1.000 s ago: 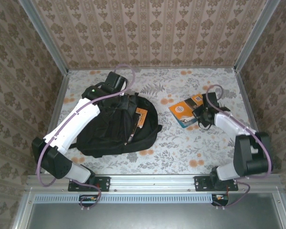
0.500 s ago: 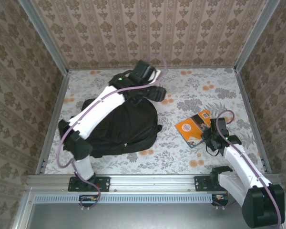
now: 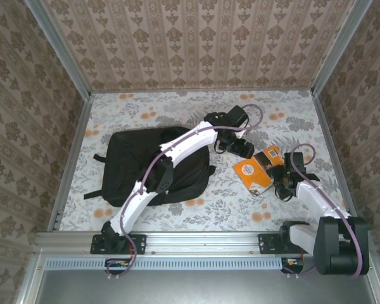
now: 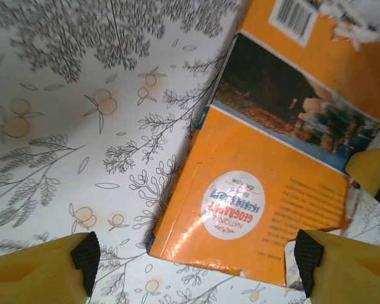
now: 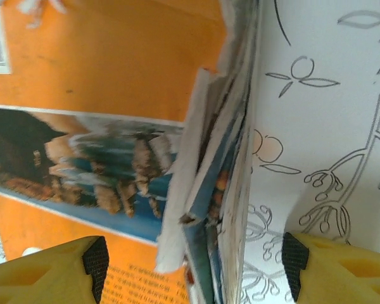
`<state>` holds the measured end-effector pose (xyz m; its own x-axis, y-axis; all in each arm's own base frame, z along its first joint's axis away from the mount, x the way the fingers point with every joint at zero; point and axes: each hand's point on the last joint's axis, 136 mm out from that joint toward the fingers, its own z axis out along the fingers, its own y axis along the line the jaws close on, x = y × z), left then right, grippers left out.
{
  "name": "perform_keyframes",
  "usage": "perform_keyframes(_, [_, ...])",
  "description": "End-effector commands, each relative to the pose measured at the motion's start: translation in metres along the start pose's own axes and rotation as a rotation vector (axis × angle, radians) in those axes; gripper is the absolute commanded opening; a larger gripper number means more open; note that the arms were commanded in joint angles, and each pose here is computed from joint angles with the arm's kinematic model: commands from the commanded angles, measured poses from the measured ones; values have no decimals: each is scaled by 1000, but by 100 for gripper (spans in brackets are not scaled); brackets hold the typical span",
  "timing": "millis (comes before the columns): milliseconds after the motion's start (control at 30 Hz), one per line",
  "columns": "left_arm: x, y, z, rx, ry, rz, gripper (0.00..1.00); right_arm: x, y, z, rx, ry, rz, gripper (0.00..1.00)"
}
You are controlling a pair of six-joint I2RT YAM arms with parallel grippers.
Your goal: Pack the student bag
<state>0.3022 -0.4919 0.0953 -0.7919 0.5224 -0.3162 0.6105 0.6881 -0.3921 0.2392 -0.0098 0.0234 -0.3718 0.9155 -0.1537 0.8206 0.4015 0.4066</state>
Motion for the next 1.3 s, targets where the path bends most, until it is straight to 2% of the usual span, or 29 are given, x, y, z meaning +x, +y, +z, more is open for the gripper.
perform_keyframes(0, [-6,-16,-1,79,-8,-25,84,5,18,9,-101,57,42,75])
perform_keyframes(167, [3,-12,24,72,29,-54,85,1,20,15,-96,55,55,74])
perform_keyframes(433, [18,-2,53,84,85,-99,85,2,35,27,-152,128,54,73])
perform_keyframes(833, [36,-15,66,183,164,-144,84,10,69,31,-258,240,12,72])
perform_keyframes(1267, [59,-9,68,181,228,-154,82,7,92,6,-289,234,-77,72])
